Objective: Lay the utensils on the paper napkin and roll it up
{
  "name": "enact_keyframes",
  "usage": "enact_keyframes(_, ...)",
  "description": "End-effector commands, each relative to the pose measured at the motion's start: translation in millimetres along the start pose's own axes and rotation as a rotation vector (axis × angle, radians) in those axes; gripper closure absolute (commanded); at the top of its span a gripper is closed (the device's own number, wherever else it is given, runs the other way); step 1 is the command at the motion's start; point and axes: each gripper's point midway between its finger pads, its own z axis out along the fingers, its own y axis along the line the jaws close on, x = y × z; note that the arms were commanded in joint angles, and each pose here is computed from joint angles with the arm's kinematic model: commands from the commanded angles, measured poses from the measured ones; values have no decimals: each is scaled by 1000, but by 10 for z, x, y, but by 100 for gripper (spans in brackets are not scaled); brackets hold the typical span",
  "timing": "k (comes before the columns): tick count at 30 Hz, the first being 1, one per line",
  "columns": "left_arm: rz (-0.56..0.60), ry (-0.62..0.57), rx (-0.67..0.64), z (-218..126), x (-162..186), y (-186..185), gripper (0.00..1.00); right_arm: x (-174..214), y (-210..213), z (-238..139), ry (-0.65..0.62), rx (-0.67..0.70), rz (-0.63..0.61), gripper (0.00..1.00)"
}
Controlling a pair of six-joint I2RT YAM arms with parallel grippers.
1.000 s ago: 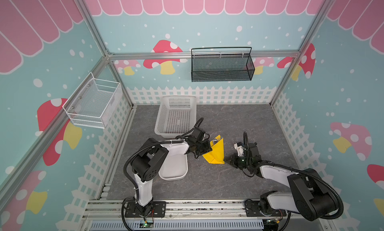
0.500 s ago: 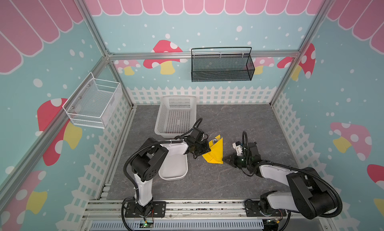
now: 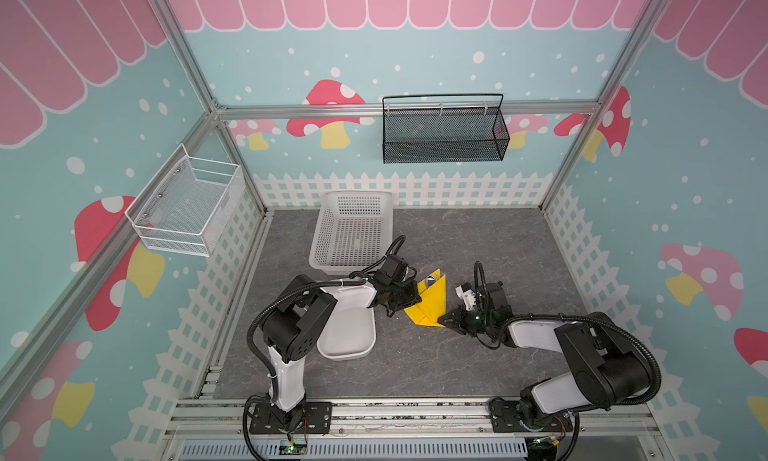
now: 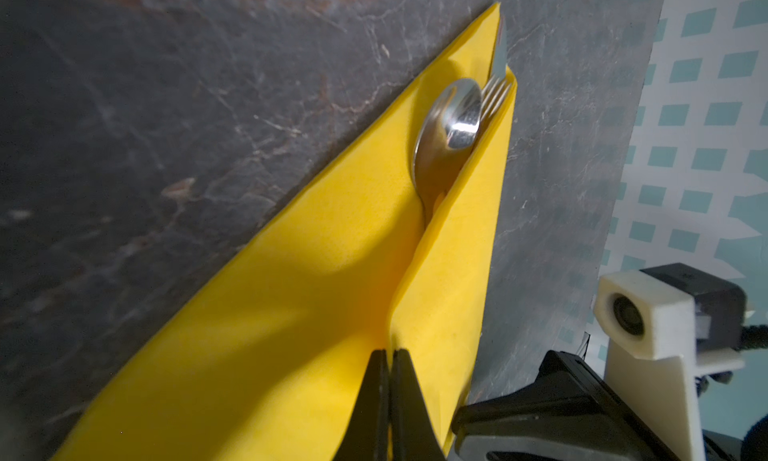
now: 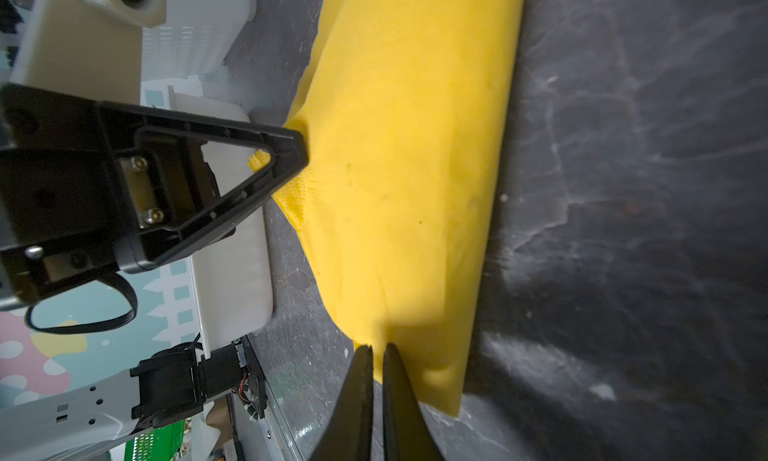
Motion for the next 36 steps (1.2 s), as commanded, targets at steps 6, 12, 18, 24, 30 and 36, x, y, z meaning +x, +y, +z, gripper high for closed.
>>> enact_keyframes(6,14,7,-39,48,-14,91,97,98,-134,64,21,26,9,88)
enact_keyframes(12,16,8,-40,43,-13,91,97,145,-166,41,29,39,16,87)
enact_keyframes(18,15,7,-40,39,-15,90,97,-30,159,-67,-29,-37,-49,87)
enact_keyframes(24,16,9,-40,46,-13,92,97,-11,264,16,-6,-81,-63,88)
enact_keyframes(30,16,8,-41,39,-12,94,97,80,50,100,8,-22,-20,90)
enact_keyframes(36,15,11,-40,47,-10,90,97,189,-121,143,33,24,-2,90)
